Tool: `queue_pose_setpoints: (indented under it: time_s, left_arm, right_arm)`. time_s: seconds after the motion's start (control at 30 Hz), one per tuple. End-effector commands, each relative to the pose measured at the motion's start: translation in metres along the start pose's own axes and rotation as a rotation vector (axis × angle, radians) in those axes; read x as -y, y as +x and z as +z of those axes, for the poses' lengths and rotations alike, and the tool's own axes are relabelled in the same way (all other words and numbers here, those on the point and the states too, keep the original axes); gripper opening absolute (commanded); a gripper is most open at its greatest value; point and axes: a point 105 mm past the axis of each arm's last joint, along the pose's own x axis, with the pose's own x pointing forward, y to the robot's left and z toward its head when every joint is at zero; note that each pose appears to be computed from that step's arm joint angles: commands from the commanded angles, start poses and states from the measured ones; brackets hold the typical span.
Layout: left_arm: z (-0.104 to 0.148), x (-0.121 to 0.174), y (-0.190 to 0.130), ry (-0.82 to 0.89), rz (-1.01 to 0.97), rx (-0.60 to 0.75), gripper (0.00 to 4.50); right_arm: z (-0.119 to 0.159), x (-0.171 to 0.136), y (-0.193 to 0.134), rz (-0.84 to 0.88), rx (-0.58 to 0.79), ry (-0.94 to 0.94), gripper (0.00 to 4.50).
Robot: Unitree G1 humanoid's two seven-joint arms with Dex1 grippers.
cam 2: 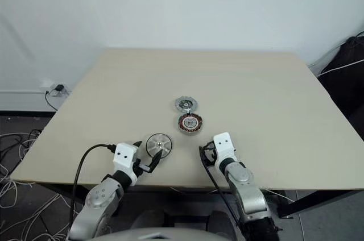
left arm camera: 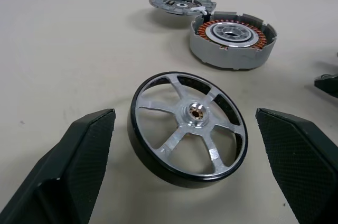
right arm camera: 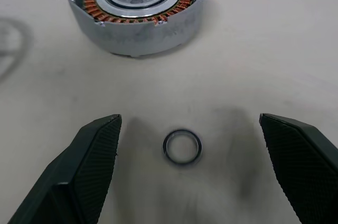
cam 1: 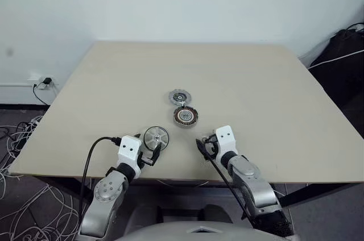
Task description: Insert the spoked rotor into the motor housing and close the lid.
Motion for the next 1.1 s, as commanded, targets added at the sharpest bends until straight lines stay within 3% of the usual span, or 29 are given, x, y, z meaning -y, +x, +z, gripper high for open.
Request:
queue_pose_setpoints:
  time_s: [0.03, 0.2, 0.23, 0.33, 0.63, 0.87, 1.1]
  left_arm:
    - [0.010, -0.001, 0.000, 0.016, 0.010, 0.043, 4.50]
    - [0.010, -0.001, -0.001, 0.012, 0.021, 0.046, 4.50]
    - [0.010, -0.001, -0.001, 0.011, 0.023, 0.047, 4.50]
    - [0.009, 0.000, -0.002, 0.008, 0.024, 0.047, 4.50]
    - [0.010, 0.001, 0.000, 0.010, 0.017, 0.047, 4.50]
    - [0.010, 0.002, 0.001, 0.011, 0.010, 0.046, 4.50]
    - [0.009, 0.004, 0.003, 0.012, 0.002, 0.047, 4.50]
  right_arm:
    - [0.011, 0.002, 0.006, -0.001, 0.038, -0.014, 4.47]
    - [-0.002, 0.002, 0.006, 0.014, -0.010, 0.007, 4.47]
    - [-0.006, 0.003, 0.005, 0.015, -0.022, 0.010, 4.29]
    - [-0.013, 0.004, 0.003, 0.014, -0.041, 0.017, 3.57]
    - [-0.019, 0.004, -0.007, 0.001, -0.045, 0.045, 0.70]
    - [0.004, 0.000, -0.012, 0.012, 0.018, 0.038, 0.68]
    - [0.066, -0.009, 0.010, 0.011, 0.153, -0.055, 0.68]
